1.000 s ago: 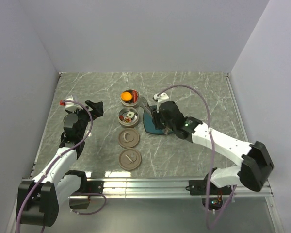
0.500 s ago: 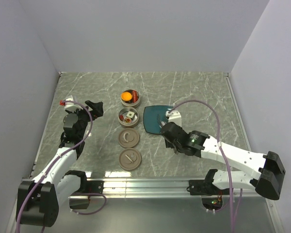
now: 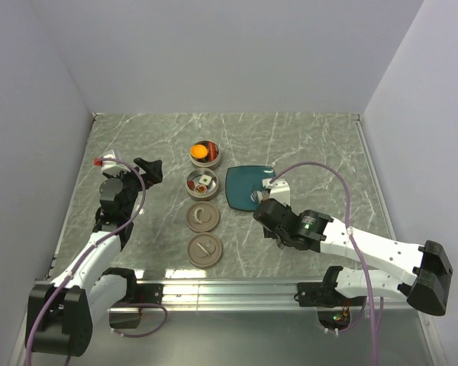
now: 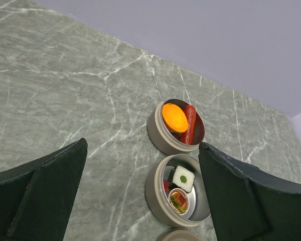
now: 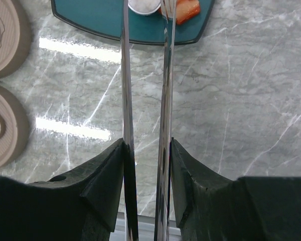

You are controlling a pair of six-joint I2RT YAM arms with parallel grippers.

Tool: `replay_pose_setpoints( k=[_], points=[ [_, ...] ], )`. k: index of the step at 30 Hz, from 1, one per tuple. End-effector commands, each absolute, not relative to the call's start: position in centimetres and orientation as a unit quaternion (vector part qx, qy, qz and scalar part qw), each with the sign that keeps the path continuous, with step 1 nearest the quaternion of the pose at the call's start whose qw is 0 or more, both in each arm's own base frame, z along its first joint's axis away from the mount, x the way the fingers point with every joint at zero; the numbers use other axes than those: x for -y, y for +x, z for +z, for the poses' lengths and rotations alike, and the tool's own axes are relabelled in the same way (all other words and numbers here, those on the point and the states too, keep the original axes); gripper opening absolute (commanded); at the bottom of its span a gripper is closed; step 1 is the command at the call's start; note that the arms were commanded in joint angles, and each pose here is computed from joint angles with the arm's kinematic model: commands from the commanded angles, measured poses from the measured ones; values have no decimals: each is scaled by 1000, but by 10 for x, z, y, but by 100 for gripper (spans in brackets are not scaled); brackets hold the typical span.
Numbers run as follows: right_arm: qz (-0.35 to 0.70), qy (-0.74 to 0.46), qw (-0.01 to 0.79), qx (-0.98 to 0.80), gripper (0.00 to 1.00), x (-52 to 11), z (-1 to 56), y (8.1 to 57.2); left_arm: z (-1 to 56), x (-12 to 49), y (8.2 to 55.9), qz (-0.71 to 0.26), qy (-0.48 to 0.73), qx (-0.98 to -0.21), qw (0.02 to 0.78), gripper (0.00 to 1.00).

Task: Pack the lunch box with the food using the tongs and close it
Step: Pick up the food using the clamp

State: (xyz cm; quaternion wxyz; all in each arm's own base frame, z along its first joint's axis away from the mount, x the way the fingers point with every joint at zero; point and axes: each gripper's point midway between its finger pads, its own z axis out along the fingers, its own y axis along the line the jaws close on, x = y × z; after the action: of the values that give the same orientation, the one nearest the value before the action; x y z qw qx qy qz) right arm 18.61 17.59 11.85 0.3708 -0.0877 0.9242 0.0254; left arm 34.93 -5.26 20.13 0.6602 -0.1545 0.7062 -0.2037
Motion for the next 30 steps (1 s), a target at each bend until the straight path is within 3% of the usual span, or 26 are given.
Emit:
replay_pose_setpoints(
  k=[1,17,30],
  points=[
    [37,-82,377,-922,46,-183,119,187,223,54,353,-215,-146,-685,680,99],
    [-8,-75,373,-925,47,-171,117,185,224,54,352,-216,-146,-685,681,99],
    [-3,-118,347,-930,47,-196,104,183,224,54,351,-216,-146,-685,681,99]
  ],
)
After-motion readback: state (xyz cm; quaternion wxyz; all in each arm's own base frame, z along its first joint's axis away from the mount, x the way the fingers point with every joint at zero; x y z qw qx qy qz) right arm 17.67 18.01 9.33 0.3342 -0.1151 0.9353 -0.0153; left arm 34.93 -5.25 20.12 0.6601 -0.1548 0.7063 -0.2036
